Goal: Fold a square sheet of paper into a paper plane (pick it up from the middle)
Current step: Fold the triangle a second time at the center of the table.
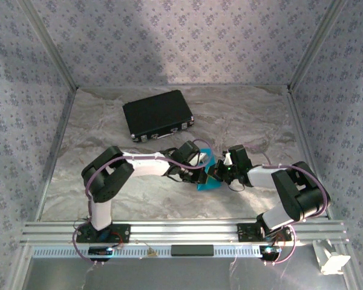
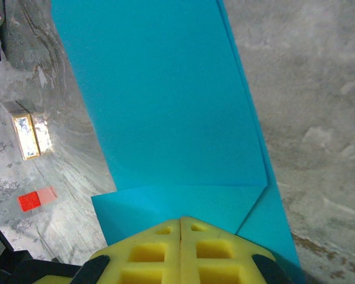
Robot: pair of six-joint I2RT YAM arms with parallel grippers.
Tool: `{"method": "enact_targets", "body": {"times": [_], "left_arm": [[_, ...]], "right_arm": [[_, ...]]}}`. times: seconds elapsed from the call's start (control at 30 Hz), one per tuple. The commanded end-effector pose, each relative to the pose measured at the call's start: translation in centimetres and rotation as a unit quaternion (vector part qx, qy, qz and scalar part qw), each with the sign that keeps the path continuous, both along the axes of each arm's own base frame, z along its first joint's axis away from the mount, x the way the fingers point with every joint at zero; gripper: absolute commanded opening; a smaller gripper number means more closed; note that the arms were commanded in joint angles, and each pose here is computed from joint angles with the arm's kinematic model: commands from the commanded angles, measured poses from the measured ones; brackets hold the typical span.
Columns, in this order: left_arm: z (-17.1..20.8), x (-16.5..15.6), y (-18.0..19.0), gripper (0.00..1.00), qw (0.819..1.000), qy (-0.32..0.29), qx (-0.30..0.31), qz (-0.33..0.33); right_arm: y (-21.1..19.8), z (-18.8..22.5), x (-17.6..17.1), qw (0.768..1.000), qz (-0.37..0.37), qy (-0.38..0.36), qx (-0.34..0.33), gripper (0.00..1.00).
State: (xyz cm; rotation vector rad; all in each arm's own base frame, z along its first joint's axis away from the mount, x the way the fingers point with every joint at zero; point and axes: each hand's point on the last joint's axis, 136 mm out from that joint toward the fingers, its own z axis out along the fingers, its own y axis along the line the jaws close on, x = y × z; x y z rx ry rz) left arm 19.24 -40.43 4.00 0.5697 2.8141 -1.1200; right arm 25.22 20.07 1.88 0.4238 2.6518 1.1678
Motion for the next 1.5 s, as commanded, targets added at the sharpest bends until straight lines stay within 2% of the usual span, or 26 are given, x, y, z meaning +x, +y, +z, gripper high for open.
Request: {"method": "enact_targets", "body": {"times": [0.0, 0.97, 1.2, 1.47], "left_arm": [[-1.0, -0.3, 0.4, 0.08, 1.0, 0.0, 0.022, -0.007], [-3.2, -1.3, 2.3, 0.07, 0.998, 0.001, 0.059, -0.009], [-2.7, -2.0, 2.2, 0.07, 0.998, 0.001, 0.056, -0.024], [-3.7, -3.1, 3.6, 0.07, 0.996, 0.009, 0.081, -0.028]], "right_arm": [[-0.4, -1.4, -1.2, 0.999, -0.001, 0.033, -0.015, 0.0], [-0.3, -1.5, -1.4, 0.999, 0.014, 0.038, -0.016, 0.0], [-0.8, -2.2, -1.6, 0.999, 0.008, 0.045, -0.028, 0.0], [-1.0, -2.4, -1.5, 0.998, 0.002, 0.051, -0.03, 0.0]]}}
